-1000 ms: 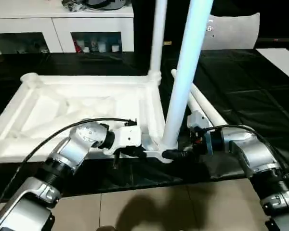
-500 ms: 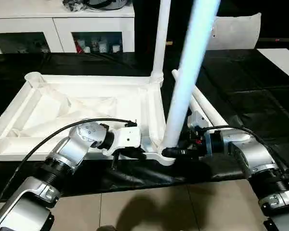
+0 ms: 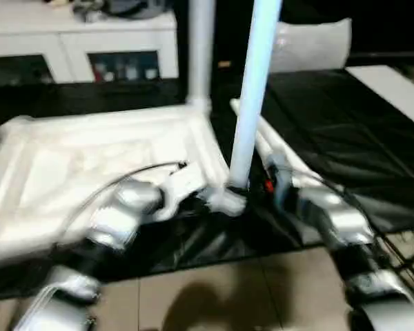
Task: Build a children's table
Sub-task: Rotate leg to tighten
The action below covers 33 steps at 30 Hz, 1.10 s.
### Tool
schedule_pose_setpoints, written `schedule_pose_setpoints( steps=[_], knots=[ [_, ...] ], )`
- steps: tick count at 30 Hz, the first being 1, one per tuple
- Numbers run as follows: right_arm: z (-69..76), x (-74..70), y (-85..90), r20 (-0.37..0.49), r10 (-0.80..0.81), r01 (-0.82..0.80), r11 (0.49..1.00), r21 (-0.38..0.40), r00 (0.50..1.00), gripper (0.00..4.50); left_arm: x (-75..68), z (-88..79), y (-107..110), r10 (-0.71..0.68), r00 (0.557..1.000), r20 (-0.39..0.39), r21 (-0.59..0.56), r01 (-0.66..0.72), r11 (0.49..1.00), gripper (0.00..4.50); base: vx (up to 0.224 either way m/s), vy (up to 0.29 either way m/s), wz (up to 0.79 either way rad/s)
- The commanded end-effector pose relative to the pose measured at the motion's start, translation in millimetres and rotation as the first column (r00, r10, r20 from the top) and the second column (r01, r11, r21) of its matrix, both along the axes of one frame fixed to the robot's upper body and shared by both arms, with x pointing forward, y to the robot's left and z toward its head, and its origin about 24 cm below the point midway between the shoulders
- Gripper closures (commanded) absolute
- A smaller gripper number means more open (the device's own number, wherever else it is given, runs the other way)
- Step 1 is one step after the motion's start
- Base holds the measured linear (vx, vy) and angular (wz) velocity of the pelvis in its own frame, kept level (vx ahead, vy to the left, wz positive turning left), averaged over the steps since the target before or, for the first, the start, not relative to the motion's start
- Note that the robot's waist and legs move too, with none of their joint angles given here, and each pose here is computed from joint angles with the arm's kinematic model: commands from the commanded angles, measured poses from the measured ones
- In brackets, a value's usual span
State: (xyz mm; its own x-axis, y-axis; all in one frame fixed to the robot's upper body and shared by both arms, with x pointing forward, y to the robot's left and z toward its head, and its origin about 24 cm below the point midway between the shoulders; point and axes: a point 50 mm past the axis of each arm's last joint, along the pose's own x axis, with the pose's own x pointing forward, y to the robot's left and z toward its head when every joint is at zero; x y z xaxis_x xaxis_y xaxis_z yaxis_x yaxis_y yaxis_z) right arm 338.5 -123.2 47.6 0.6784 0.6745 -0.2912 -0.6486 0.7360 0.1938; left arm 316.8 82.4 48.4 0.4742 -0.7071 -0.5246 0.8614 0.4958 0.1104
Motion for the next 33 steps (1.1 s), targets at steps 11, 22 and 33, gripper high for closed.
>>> schedule_pose_setpoints(
  steps=[11, 22, 33],
  knots=[
    [-3.9, -2.5, 19.8, 0.004, 0.008, -0.008, 1.0, 0.006, 1.0, 0.99, 1.7, 5.4, -11.2, 0.015, 0.996, 0.086, 0.034, -0.018, 0.999, 4.5, 0.0, 0.0, 0.0],
    [15.9, -14.9, -20.0, 0.131, 0.231, -0.226, 0.973, -0.051, 0.964, 0.03, -5.9, -0.3, 12.0, -0.231, 0.971, 0.057, 0.122, 0.223, 0.967, 4.5, 0.0, 0.0, 0.0],
    [22.5, -30.0, -34.9, 0.083, 0.512, -0.502, 0.857, -0.118, 0.855, 0.03, -17.4, -5.4, 35.0, -0.498, 0.867, -0.017, 0.215, 0.49, 0.845, 4.5, 0.0, 0.0, 0.0]
  ],
)
